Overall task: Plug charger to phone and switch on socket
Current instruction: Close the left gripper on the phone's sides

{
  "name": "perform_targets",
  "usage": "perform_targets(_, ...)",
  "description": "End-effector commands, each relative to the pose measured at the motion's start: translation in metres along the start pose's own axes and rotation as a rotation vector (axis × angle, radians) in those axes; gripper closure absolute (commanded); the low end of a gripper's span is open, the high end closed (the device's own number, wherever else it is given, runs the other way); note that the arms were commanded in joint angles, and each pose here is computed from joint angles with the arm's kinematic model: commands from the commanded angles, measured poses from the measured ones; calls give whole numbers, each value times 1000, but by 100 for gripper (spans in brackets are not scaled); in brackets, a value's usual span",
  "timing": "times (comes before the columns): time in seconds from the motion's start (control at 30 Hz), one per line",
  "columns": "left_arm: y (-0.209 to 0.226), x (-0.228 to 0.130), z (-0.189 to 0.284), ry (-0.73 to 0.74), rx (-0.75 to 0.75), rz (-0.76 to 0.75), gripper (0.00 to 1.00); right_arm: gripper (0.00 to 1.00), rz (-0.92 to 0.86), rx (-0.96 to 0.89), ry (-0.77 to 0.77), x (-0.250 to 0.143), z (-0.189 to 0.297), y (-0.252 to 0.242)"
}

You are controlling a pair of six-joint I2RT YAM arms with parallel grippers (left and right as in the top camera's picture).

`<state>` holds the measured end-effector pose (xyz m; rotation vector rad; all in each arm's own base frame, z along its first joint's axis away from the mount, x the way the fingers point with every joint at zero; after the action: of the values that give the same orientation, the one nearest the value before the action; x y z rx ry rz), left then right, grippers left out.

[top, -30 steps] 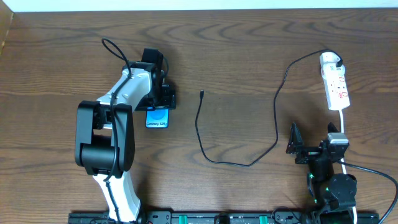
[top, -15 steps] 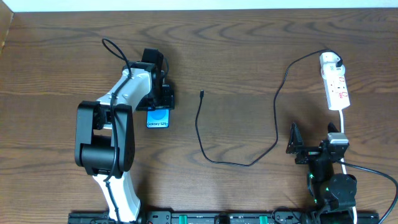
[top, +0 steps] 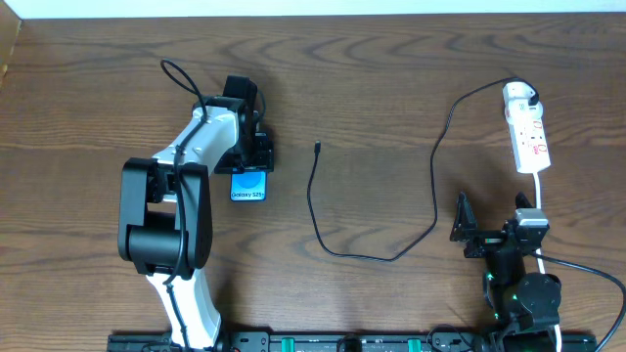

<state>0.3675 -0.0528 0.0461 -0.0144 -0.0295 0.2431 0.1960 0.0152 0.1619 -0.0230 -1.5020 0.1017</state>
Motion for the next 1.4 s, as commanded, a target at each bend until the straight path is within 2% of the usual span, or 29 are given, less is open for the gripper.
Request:
perform_targets(0.0,6,-18,-24,96,42,2,26,1,2,-4,2,-1,0,-1)
perform_targets(0.6,2,-13,8,21,-2,2,26,1,2,-4,3,-1,0,-1)
perform_targets(1.37,2,-12,14,9,-7,21,26,1,2,-4,2,-1,0,-1)
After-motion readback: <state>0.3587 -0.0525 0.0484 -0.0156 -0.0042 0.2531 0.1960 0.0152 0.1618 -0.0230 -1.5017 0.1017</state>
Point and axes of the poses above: each gripper's point midway between its finger pads, its own z axis back along the fingers, its own y axis along the line the jaws close on, x = y × z, the point moved 5 cm from there along z, back along the fingers, and after that the axes turned 12 degrees about z, right-handed, at the moved point
